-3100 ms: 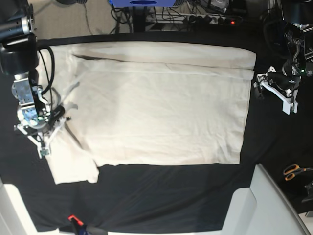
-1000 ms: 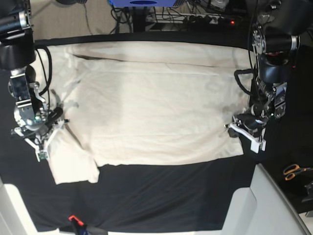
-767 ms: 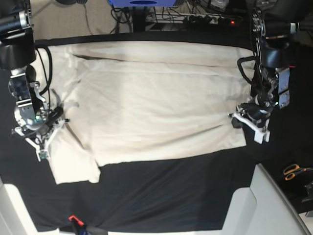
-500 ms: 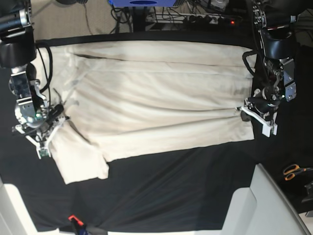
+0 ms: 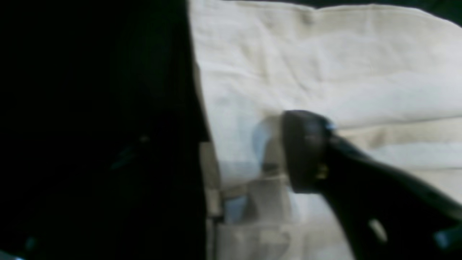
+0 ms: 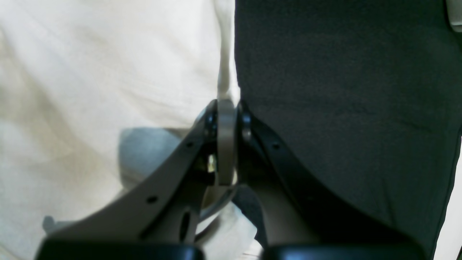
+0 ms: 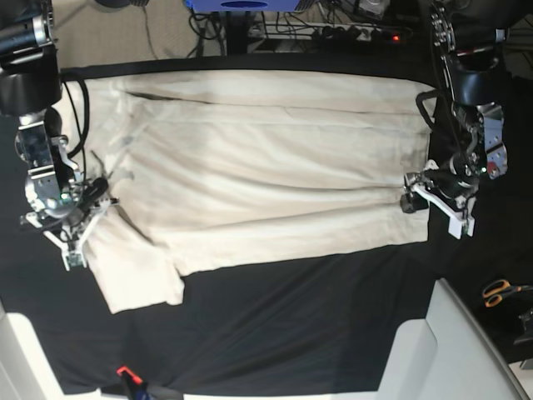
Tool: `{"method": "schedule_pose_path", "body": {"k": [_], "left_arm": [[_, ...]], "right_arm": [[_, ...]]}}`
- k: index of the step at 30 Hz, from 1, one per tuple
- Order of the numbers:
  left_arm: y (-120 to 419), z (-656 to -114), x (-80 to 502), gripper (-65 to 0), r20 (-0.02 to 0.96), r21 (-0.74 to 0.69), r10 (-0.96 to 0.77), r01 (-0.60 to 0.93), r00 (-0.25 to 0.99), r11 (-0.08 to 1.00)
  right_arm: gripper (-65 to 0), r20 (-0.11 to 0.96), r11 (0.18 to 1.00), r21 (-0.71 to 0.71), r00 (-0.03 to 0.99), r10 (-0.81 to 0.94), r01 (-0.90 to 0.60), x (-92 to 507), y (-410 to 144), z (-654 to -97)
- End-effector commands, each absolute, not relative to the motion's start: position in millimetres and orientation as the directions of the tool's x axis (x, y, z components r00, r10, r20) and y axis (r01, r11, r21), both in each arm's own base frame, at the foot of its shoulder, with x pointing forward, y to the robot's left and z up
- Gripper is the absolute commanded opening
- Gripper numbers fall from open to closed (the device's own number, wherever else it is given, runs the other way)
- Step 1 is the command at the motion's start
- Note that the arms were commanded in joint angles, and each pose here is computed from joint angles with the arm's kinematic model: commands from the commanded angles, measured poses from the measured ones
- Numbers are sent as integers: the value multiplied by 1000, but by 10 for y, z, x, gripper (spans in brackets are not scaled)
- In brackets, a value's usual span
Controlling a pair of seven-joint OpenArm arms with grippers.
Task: Fold the T-shirt properly
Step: 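Grasp the hem-side edge with the left gripper and hold both edges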
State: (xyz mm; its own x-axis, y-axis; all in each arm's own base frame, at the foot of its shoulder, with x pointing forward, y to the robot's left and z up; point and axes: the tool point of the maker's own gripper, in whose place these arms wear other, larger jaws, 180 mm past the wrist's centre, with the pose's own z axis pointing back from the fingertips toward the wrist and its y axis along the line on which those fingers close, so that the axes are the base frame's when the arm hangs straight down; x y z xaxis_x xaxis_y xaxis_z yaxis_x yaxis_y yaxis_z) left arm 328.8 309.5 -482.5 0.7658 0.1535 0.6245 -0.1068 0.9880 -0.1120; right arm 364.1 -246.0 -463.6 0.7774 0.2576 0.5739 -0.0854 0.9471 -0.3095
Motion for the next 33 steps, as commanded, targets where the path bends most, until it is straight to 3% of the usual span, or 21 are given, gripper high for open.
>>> {"method": "schedule_pose_path", "body": {"k": [1, 7, 16, 27, 33], "left_arm": [[3277, -4816, 3245, -146, 594, -55, 141, -136, 792, 989], [3361, -4504, 3634, -148, 657, -51, 135, -136, 742, 989], [3298, -4495, 4028, -148, 662, -145, 240, -192, 710, 971], [3234, -4594, 4086, -148, 660, -198, 302, -229, 688, 953], [2933, -4688, 4115, -160, 645, -195, 252, -163, 721, 967]], "right_arm": [[-648, 610, 940, -333, 745, 269, -67, 3791, -2541, -4463], [-648, 610, 940, -333, 745, 269, -67, 3791, -2541, -4463], [-648, 608, 940, -334, 746, 271, -68, 3785, -2542, -4469], [-648, 609, 939, -336, 745, 271, -67, 3791, -2550, -4461], [-648, 610, 939, -336, 744, 271, -67, 3798, -2550, -4455]]}}
